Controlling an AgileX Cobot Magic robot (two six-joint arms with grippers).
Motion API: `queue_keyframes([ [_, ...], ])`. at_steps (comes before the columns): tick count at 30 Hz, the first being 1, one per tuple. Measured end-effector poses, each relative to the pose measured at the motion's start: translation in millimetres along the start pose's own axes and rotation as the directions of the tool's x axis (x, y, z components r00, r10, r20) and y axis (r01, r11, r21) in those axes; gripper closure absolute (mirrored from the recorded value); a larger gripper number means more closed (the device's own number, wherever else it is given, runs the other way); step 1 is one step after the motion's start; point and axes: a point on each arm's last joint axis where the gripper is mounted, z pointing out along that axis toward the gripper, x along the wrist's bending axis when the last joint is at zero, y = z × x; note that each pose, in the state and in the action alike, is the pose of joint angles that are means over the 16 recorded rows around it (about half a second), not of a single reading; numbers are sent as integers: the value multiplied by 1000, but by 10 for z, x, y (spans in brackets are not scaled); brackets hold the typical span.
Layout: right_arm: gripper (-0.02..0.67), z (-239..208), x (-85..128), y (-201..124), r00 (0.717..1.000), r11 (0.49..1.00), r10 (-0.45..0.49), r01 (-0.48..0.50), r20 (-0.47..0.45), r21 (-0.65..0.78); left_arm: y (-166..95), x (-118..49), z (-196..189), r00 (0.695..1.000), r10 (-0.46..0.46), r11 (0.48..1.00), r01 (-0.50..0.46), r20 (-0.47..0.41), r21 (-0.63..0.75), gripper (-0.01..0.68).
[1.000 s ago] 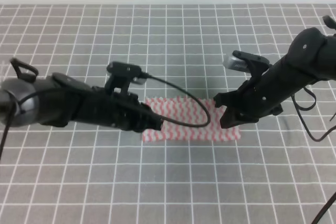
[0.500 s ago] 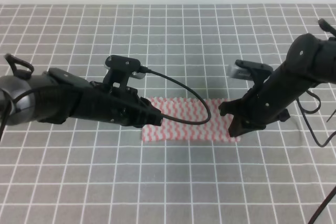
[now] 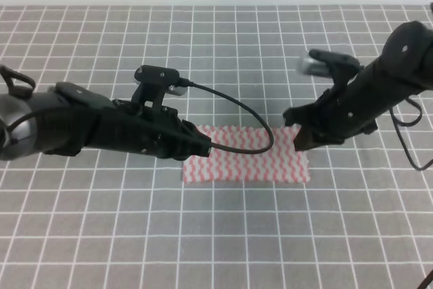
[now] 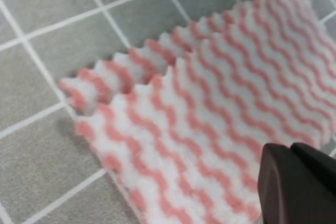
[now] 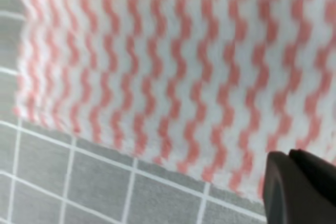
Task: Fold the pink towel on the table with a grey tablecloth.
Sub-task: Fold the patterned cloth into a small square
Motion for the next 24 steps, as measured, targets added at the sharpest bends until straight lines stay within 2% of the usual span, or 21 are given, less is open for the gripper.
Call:
queue_keyframes([
  [9, 655, -123, 46, 43, 1000, 998, 6, -6, -4, -66, 36, 9, -45, 1000, -17, 1000, 17, 9, -21, 673],
  [24, 631, -126, 45, 64, 999, 995, 34, -34, -4, -90, 44, 201, 115, 991, -114, 993, 115, 68, -12, 673],
])
